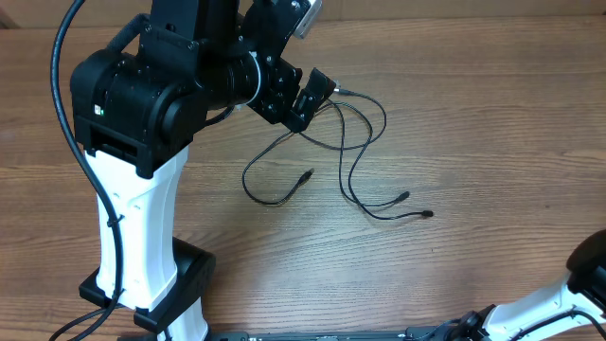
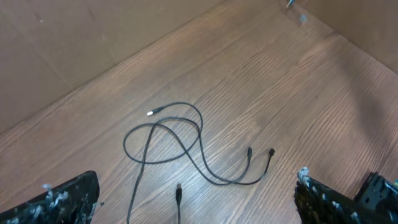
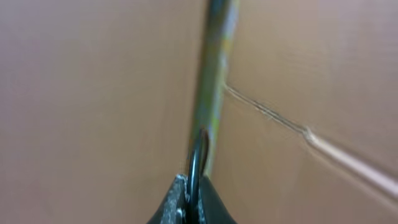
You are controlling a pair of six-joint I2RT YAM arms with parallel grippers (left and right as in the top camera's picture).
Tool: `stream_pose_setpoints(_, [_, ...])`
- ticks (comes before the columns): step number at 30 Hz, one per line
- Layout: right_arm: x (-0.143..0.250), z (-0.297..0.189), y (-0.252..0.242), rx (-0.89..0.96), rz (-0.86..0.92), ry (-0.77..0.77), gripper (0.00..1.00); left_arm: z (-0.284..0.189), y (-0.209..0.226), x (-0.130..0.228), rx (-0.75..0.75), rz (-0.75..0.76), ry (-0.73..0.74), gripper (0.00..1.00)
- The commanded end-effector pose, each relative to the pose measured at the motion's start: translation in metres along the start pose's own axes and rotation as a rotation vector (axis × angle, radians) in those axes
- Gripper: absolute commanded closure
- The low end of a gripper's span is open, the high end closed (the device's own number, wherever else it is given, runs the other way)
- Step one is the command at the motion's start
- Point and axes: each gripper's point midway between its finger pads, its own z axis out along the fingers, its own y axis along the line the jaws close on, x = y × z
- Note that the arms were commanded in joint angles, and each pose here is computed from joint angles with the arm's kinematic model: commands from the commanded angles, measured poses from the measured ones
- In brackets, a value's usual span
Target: Untangle cables
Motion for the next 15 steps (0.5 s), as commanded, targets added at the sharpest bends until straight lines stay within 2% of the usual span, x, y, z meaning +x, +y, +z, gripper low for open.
stream_pose_setpoints(1, [0.064,0.01,-0.031,0.036,0.05,0.153,0.96,-0.014,-0.008,-0.004,0.009,0.016,-0.036,0.0])
stream_pose_setpoints(5, [0.152,0.018,-0.027,-0.011,0.188,0.372,0.96,-0.014,-0.008,-0.004,0.01,0.016,-0.036,0.0])
stream_pose_setpoints(9, [0.222,0.022,0.005,-0.148,0.431,0.53,0.96,-0.014,-0.008,-0.004,0.01,0.016,-0.035,0.0])
stream_pose_setpoints(12, [0.25,0.023,0.028,-0.247,0.612,0.591,0.96,-0.014,-0.009,-0.004,0.014,0.016,-0.035,0.0])
stream_pose_setpoints(15, [0.271,0.024,0.035,-0.25,0.762,0.643,0.96,-0.012,-0.008,-0.003,0.015,0.013,-0.028,0.0])
